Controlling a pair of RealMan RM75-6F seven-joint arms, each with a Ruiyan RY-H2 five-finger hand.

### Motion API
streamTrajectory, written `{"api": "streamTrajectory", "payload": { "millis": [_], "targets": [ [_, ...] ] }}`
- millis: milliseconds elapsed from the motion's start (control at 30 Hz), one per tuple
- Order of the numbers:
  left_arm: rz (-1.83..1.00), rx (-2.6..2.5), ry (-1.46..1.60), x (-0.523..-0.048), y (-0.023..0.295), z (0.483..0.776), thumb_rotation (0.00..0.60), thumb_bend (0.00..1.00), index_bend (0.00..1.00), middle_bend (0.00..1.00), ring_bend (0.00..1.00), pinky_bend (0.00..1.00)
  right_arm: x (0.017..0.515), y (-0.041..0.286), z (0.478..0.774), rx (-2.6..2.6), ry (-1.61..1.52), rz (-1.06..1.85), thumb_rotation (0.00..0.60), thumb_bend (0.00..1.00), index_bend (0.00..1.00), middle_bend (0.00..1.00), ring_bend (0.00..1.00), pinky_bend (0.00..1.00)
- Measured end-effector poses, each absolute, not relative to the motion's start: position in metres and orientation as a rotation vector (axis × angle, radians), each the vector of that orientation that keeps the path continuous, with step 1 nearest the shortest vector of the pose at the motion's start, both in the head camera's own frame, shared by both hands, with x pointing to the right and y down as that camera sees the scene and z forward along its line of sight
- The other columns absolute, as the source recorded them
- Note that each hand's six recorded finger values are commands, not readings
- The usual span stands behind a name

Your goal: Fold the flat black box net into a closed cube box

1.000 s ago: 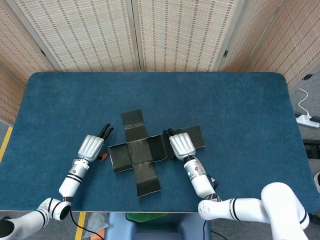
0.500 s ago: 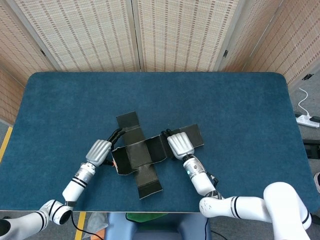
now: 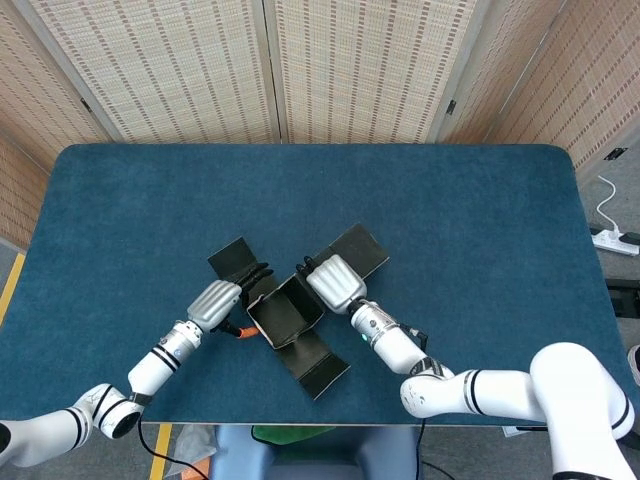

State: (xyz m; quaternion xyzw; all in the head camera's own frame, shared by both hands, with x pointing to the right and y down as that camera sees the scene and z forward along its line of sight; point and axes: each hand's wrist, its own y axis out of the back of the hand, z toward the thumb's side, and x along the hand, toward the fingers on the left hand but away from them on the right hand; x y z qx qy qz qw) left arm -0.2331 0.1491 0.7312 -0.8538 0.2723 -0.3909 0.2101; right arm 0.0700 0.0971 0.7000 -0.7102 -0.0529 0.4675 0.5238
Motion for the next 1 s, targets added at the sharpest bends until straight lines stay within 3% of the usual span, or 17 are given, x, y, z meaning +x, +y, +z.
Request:
{"api": "streamTrajectory", "payload": {
  "millis": [433, 833, 933, 1000],
  "targets": [
    [-1.206, -2.570, 0.647, -0.229, 0.158, 0.744, 0.600, 0.20, 0.00, 0.00, 0.52, 0.80, 0.055, 0.091, 0.689, -1.565, 0.021, 0.924, 0.600, 0.24, 0.49, 0.38, 0.79, 1.00],
    [-1.284, -2.833, 0.723, -0.227, 0.170, 0.757, 0.600, 0.20, 0.01, 0.01, 0.52, 0.79, 0.035, 0.094, 0.683, -1.529, 0.059, 0.700, 0.600, 0.24, 0.49, 0.33, 0.79, 1.00],
    [-1.286, -2.883, 0.759, -0.227, 0.172, 0.758, 0.600, 0.20, 0.10, 0.12, 0.54, 0.78, 0.031, 0.094, 0.686, -1.533, 0.046, 0.687, 0.600, 0.24, 0.39, 0.27, 0.79, 1.00],
    [-1.283, -2.915, 0.783, -0.227, 0.173, 0.759, 0.600, 0.20, 0.16, 0.18, 0.55, 0.78, 0.029, 0.093, 0.688, -1.537, 0.033, 0.685, 0.600, 0.24, 0.19, 0.17, 0.77, 1.00]
  ]
}}
